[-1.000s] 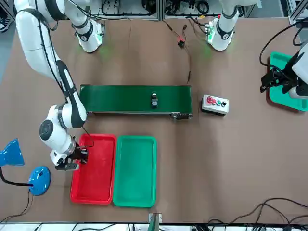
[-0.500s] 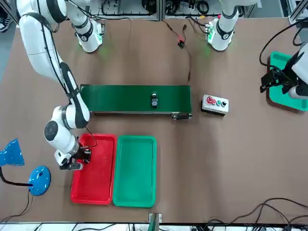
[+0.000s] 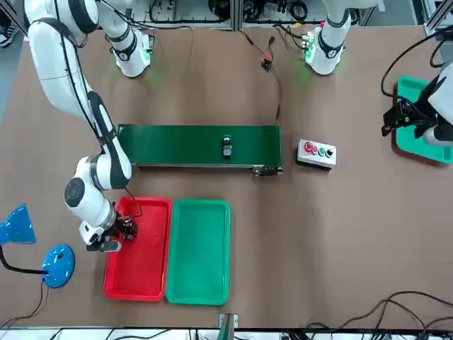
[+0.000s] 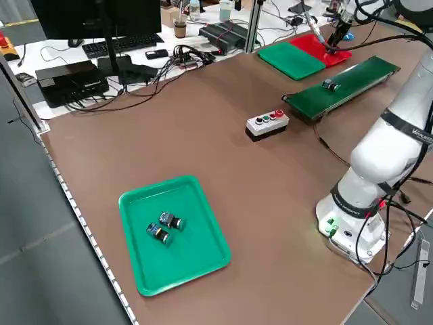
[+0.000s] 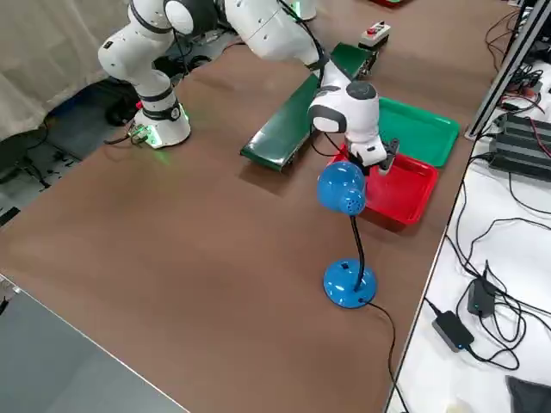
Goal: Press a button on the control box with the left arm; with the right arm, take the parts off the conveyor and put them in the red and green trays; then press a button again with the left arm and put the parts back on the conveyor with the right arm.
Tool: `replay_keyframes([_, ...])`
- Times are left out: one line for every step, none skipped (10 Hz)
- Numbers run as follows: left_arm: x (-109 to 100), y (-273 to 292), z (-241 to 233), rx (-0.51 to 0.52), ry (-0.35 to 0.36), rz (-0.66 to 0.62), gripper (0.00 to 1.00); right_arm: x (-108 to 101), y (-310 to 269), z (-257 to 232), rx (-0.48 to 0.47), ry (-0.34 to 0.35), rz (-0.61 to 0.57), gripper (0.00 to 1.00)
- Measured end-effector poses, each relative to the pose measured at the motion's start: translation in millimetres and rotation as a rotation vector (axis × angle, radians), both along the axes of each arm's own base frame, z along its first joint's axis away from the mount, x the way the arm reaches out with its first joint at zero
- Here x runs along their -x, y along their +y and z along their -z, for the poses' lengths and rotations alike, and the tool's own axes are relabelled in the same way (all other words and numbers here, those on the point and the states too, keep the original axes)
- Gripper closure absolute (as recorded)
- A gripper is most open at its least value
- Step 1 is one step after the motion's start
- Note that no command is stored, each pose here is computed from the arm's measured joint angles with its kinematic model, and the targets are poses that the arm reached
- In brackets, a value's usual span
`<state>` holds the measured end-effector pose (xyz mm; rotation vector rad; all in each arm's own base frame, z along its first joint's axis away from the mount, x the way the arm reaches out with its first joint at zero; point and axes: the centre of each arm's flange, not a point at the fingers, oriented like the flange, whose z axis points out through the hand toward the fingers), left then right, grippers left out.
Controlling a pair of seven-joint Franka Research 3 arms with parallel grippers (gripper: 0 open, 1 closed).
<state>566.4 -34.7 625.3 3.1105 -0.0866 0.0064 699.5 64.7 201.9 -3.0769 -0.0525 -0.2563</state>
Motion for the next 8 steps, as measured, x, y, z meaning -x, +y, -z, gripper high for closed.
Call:
replay_keyframes([0.0,-0.3,-0.1,0.0,0.0,0.001,0.0,-2.4,2.3,-17.1,0.0,0.012,-0.005,0.0])
replay_keyframes([0.1,-0.9,-0.2,0.0,0.0,0.002,0.0,-3.5,6.5,-43.2,-0.001,0.024,-0.013,0.0])
replay_keyframes([0.1,-1.5,-0.3,0.0,-0.001,0.003,0.0,0.4,19.3,-79.4,-0.001,0.056,-0.036,0.0])
replay_keyframes([0.1,-1.8,-0.4,0.0,-0.001,0.003,0.0,11.9,44.9,-124.3,0.003,0.094,-0.064,0.0])
replay_keyframes([0.0,-1.7,-0.4,0.0,-0.001,0.003,0.0,27.9,75.2,-168.4,0.002,0.111,-0.048,0.0])
replay_keyframes([0.0,-2.0,-0.5,0.0,-0.001,0.004,0.0,44.1,104.4,-199.3,-0.002,0.119,-0.017,0.0])
replay_keyframes([0.0,-2.5,-0.5,0.0,-0.001,0.004,0.0,62.2,136.2,-213.1,0.003,0.149,-0.004,0.0])
replay_keyframes([0.0,-2.3,-0.6,0.0,-0.001,0.004,0.0,78.9,166.9,-216.3,0.013,0.184,0.002,0.0])
